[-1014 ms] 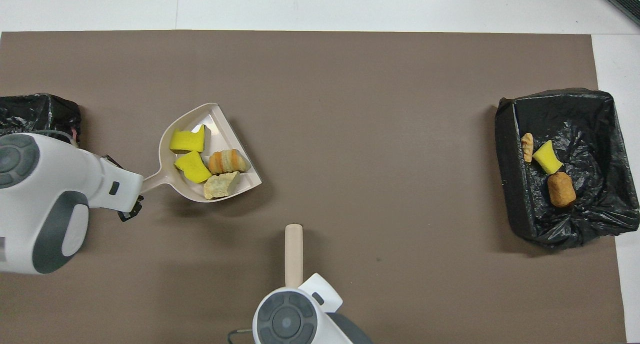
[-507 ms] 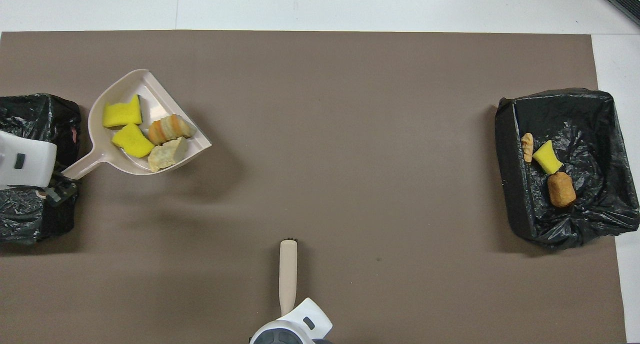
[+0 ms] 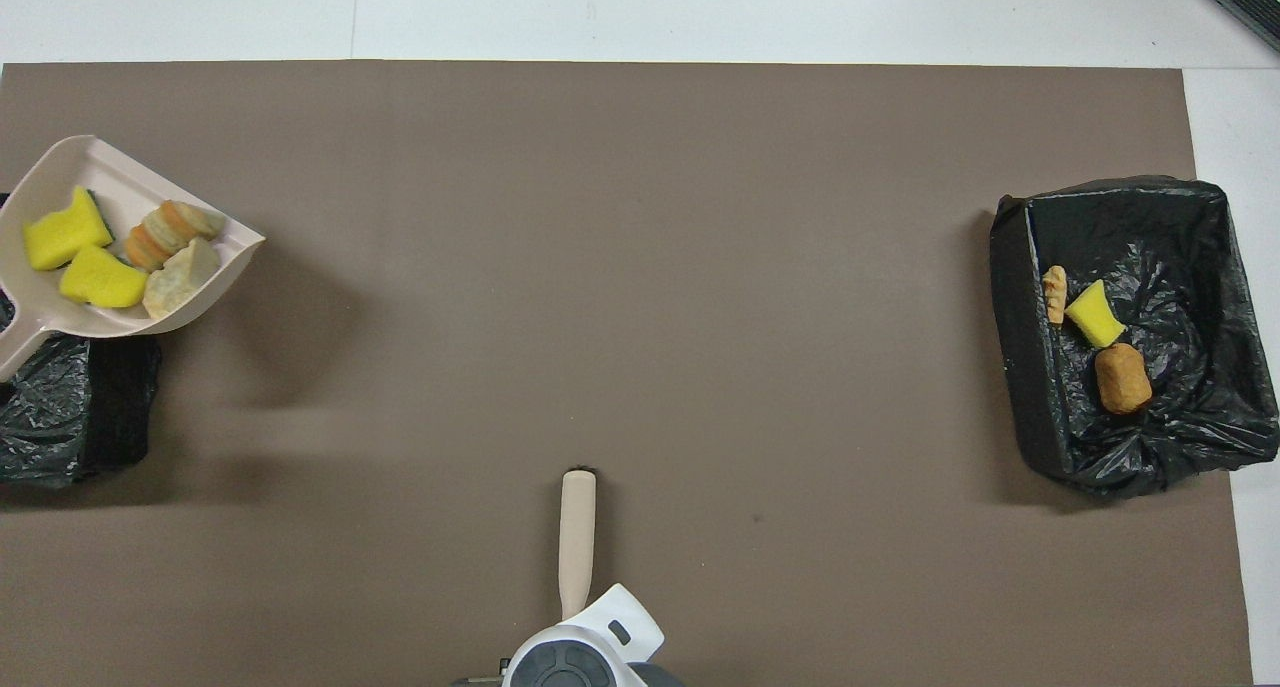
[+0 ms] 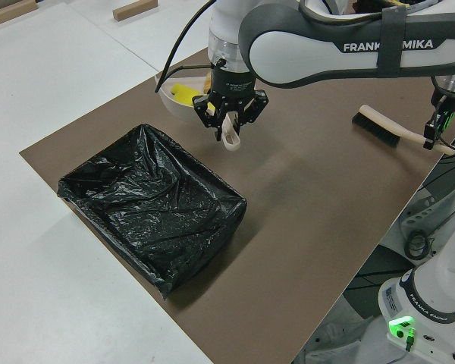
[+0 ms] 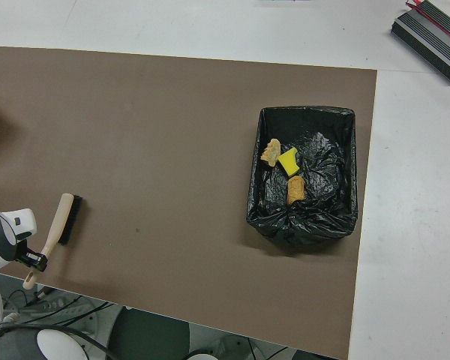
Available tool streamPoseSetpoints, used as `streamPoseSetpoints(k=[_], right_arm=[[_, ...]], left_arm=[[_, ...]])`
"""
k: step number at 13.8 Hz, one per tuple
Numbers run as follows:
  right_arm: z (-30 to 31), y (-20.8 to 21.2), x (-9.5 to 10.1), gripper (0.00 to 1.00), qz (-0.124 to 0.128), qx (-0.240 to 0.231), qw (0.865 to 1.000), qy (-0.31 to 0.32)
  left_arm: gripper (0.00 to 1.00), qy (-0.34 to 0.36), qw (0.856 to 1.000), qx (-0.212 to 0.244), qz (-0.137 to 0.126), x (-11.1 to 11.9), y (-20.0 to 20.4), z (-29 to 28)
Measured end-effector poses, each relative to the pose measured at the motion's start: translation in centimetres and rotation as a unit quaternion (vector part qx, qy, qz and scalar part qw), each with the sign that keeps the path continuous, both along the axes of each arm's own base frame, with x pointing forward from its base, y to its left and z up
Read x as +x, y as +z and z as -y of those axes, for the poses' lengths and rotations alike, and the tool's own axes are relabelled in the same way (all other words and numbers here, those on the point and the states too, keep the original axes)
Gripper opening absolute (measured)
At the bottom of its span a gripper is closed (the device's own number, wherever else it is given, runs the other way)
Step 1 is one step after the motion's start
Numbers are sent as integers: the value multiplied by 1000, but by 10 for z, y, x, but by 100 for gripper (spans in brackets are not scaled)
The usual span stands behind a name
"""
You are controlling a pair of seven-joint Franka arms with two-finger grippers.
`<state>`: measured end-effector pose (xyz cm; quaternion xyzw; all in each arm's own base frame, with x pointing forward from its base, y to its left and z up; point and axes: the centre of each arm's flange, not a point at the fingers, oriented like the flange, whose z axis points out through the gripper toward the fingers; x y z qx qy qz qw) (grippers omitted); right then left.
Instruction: Sweep and dump trash in bin
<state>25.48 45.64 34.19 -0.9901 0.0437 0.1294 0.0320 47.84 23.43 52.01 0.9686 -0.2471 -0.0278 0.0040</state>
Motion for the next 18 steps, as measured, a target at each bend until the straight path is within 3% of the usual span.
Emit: streamPoseSetpoints(k=[2,4,7,11,14,18], right_arm=[[2,2,10,78,2,3,1000,-9],[14,11,39,99,9,12,999,-38],[58,39,115,100,33,39,994,-92],[146,78,208,100,86,30,988,-127],[201,120,250,100,113,-17,984,-138],[282,204,284,100,125,-41,981,-146]], left_arm=[[33,-12,999,29,-10,-24,9,-49],[33,-18,998,58,-23,-39,18,-81],[33,-59,988,131,-62,-36,31,-101],[33,-166,960,208,-86,-5,41,-123],[33,-295,915,262,-86,17,47,-125],[33,-373,863,321,-111,46,53,-99]])
